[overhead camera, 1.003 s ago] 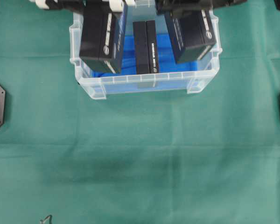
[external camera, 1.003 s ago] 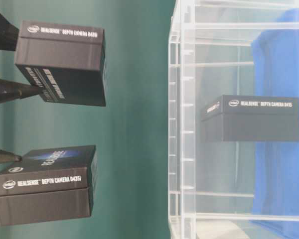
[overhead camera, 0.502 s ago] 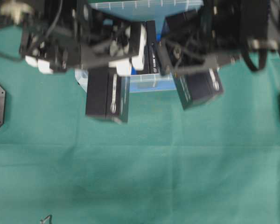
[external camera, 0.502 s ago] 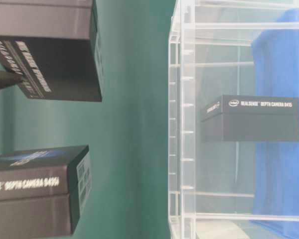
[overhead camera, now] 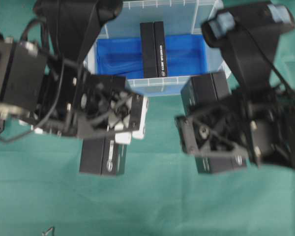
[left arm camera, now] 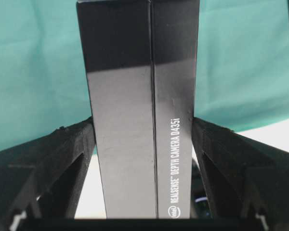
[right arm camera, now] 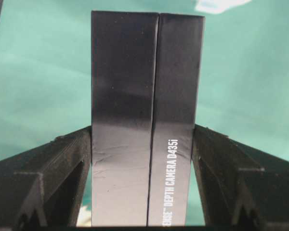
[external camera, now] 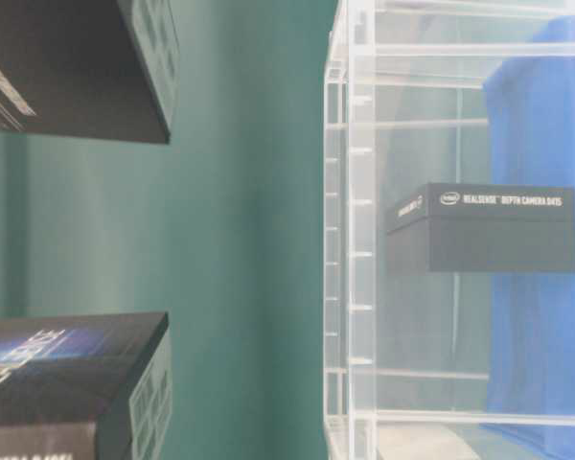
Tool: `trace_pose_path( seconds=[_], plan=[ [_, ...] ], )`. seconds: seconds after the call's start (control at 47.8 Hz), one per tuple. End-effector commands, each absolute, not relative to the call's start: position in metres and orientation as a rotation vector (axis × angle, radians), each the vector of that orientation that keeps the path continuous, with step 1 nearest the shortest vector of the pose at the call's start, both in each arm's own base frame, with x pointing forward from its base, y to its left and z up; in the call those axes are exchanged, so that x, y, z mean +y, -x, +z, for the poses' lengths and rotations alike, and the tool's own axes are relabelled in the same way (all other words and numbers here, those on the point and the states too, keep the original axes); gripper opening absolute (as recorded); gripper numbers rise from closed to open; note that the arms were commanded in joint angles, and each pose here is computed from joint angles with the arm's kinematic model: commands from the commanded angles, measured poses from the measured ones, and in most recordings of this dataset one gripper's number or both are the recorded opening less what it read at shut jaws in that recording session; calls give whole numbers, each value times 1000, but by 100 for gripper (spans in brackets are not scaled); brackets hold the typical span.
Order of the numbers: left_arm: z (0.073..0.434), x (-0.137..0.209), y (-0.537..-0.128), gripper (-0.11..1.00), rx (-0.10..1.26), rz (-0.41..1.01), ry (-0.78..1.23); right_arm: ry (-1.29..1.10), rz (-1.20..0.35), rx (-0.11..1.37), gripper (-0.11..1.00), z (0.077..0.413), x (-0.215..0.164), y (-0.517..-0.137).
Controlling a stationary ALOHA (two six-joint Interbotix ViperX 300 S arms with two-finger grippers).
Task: Take the box out of the case with both arms.
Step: 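Carry both boxes forward over the bin rim toward the table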
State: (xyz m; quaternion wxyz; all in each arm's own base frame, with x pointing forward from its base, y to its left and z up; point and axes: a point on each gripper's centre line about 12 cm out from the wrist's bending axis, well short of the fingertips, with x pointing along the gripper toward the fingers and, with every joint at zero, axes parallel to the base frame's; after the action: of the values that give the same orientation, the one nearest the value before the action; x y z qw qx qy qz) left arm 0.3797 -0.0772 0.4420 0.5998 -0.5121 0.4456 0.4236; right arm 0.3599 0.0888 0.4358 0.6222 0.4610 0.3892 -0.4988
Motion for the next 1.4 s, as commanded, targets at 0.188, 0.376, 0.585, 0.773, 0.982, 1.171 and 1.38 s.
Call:
trace_pose_path(
  seconds=[0.188, 0.376, 0.585, 0.773, 0.982, 1.171, 1.38],
  plan=[
    [449, -99, -371, 63, 1020, 952, 1200, -1100, -1117, 870, 65, 445, 109, -353],
    [449, -100, -373, 63, 1015, 950, 1203, -1097, -1120, 872, 65, 444, 110, -353],
    [448, -89, -376, 63, 1004, 969, 1214, -1087, -1127, 867, 65, 444, 102, -356],
    [448, -83, -377, 63, 999, 979, 1219, -1064, -1120, 878, 65, 443, 95, -358],
    [447, -82, -378, 63, 1000, 980, 1216, -1052, -1119, 882, 65, 444, 87, -360],
    [446, -78, -377, 63, 999, 991, 1216, -1048, -1117, 882, 65, 444, 84, -361],
    [446, -75, -376, 63, 998, 998, 1218, -1048, -1114, 883, 65, 444, 84, -361]
  ],
)
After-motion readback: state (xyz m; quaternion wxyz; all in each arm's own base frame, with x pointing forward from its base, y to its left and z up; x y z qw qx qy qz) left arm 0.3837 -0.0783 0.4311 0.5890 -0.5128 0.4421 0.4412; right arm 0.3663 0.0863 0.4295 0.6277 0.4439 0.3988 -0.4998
